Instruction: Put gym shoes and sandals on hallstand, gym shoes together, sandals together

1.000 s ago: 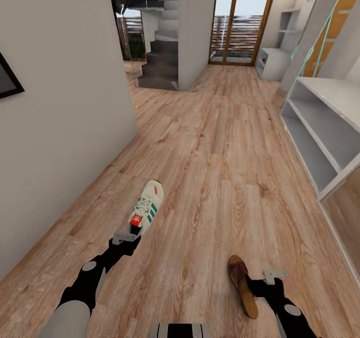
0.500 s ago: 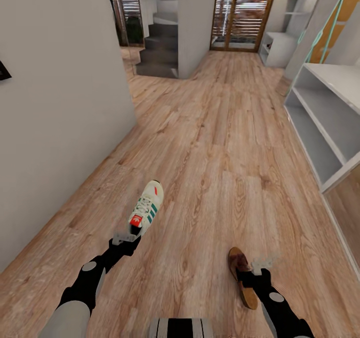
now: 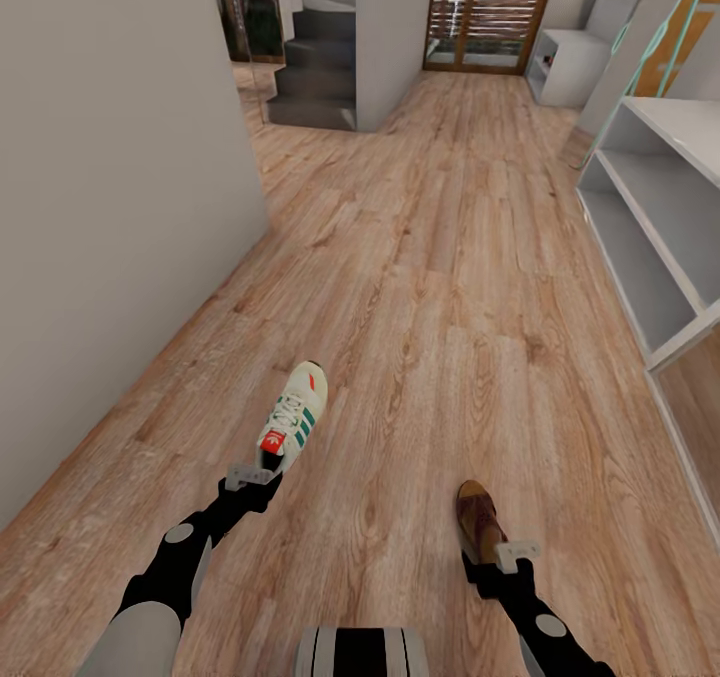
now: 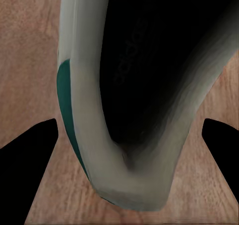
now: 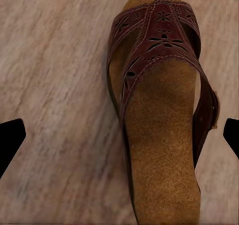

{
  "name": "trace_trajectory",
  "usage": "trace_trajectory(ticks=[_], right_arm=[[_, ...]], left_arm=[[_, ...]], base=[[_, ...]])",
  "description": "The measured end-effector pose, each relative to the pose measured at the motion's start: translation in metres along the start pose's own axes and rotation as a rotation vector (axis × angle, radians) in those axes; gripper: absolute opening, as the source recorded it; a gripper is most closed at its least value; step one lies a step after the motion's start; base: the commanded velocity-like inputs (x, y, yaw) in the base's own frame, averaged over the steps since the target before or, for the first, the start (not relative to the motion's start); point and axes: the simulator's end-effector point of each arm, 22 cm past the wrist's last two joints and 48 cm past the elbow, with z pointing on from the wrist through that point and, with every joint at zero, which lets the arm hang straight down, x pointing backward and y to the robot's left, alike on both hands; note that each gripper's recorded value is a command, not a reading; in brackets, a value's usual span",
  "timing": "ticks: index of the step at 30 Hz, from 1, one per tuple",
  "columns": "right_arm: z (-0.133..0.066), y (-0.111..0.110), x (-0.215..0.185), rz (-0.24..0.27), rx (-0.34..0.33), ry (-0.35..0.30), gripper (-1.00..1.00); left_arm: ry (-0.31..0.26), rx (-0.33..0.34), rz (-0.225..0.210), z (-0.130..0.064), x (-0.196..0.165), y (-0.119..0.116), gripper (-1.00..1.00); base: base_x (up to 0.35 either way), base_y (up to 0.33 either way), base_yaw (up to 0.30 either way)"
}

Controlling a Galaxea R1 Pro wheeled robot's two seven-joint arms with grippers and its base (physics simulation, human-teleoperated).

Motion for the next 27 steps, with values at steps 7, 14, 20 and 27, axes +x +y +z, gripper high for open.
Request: trace_trajectory(ticks=[7,14,20,27], right_arm=[[0.003,0.0,0.016,0.003,0.001,0.028,1.0],[0.004,-0.001,0.02,0.004,0.001,0.036,1.0],[0.004,-0.001,0.02,0.003,0.002,0.035,1.0],[0.007,0.0,0.035,0.004,0.0,0.062,1.0]], left_arm=[[0.027,0.001,-0.009,0.005,0.017,0.001,-1.0],[0.033,0.001,-0.011,0.006,0.021,0.001,-1.0],[0.034,0.003,-0.011,0.006,0.022,0.001,-1.0],[0.061,0.006,-0.017,0.01,0.039,0.001,-1.0]], base=[[0.0,0.0,0.0],[0.0,0.0,-0.123],[0.0,0.0,-0.028],[0.0,0.0,-0.062]])
